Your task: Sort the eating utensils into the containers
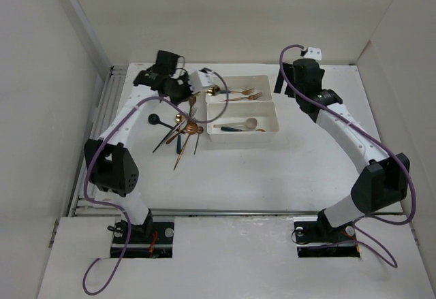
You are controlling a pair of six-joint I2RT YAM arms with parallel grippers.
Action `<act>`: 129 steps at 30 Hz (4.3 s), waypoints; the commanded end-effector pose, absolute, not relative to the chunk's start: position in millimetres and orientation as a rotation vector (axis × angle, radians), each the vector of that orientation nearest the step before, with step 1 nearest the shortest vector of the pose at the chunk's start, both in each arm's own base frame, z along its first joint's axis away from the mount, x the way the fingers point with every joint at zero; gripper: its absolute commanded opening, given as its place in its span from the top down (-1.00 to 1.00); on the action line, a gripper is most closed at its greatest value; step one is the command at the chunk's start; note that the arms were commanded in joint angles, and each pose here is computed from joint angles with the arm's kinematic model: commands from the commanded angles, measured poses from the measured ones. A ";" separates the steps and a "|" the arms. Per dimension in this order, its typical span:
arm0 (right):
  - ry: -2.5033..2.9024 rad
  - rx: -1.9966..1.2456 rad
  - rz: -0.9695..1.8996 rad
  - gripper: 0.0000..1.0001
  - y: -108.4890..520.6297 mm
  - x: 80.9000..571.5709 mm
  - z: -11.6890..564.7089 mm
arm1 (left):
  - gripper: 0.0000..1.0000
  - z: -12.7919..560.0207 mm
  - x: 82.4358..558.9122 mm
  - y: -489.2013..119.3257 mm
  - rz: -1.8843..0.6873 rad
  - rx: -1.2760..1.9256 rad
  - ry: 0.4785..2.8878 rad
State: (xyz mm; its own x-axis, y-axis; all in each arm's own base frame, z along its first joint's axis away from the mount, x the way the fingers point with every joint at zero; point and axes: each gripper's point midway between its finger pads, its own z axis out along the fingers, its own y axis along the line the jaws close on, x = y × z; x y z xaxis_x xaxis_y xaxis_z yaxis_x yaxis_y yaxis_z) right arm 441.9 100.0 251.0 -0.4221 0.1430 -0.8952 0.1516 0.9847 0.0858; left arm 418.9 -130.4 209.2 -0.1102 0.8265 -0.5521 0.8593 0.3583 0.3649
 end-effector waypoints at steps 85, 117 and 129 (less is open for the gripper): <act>2.059 0.088 0.078 -0.97 138.6 415.3 261.6 | -0.40 97.9 553.7 40.8 0.135 0.694 2.323; 2.035 0.056 0.052 -0.97 141.0 421.6 265.5 | 1.00 111.9 552.3 21.2 0.160 0.746 2.343; 2.010 0.062 0.065 -0.97 141.9 423.5 268.0 | 1.00 222.8 515.0 -51.6 0.114 1.078 1.987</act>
